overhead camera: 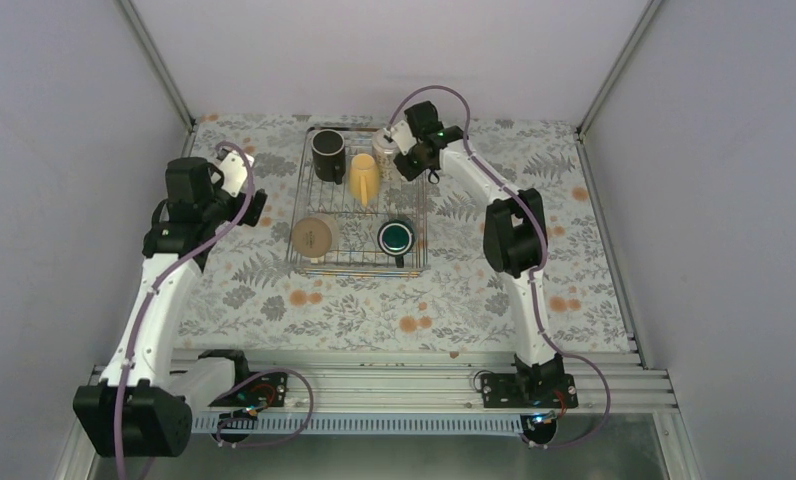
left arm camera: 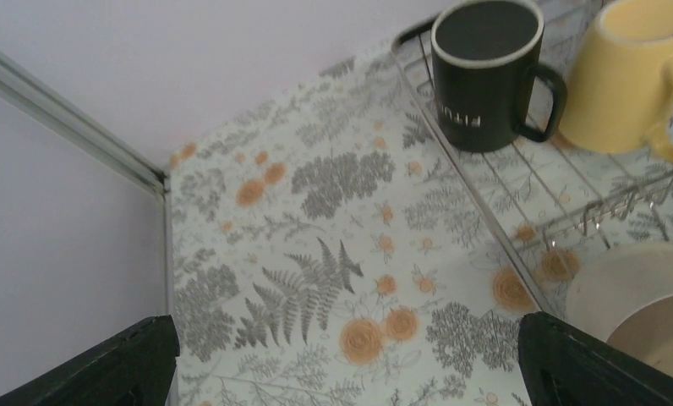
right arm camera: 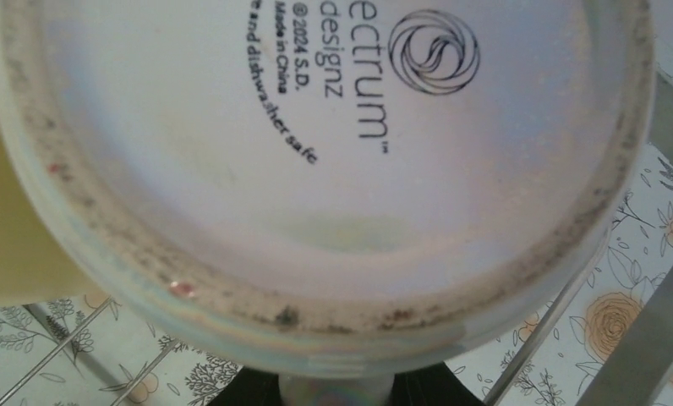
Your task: Unload the cups from the dish rack
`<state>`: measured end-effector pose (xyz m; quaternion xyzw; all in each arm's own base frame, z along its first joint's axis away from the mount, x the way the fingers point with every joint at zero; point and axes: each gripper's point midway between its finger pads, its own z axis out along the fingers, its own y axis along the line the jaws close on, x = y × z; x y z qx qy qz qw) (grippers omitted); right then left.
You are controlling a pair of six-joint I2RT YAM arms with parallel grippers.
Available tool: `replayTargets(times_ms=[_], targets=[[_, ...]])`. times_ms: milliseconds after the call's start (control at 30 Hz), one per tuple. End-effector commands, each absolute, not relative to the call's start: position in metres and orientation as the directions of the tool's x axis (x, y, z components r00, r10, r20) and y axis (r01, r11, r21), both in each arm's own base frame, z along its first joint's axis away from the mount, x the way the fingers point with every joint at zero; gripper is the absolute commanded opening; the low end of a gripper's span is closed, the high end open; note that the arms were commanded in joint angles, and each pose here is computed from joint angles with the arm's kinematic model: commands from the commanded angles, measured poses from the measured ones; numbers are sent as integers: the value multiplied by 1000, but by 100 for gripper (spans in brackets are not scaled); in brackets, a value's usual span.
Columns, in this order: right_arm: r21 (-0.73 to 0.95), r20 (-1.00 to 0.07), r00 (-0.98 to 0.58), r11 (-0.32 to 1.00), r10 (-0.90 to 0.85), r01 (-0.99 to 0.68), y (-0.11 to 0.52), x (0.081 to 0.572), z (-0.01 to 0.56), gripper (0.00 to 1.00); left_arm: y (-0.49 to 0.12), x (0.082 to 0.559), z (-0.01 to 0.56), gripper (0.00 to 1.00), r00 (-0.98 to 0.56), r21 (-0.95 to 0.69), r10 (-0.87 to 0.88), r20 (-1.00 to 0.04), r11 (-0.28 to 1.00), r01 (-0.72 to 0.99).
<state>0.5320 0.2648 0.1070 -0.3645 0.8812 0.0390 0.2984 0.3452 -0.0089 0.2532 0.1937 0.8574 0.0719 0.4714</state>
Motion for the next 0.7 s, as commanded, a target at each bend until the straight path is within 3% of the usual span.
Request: replayTargets(times_ms=[0,333,533,667], targets=[[-95,-618,-526,719,-585,-688,270,525,145,3,-18,338,299,100,-301,346,407,-862,908,238],[-108,-756,-389,687,-526,-719,254,503,277,3,-14,322,352,100,-116,385,400,-909,913,135],[-94,-809,-272,572,-521,-815,258,464,334,3,-48,297,386,100,136,462,442,-887,855,235],[49,-856,-264,439,-444,-897,271,427,360,3,-62,285,387,100,304,546,476,-825,810,214]])
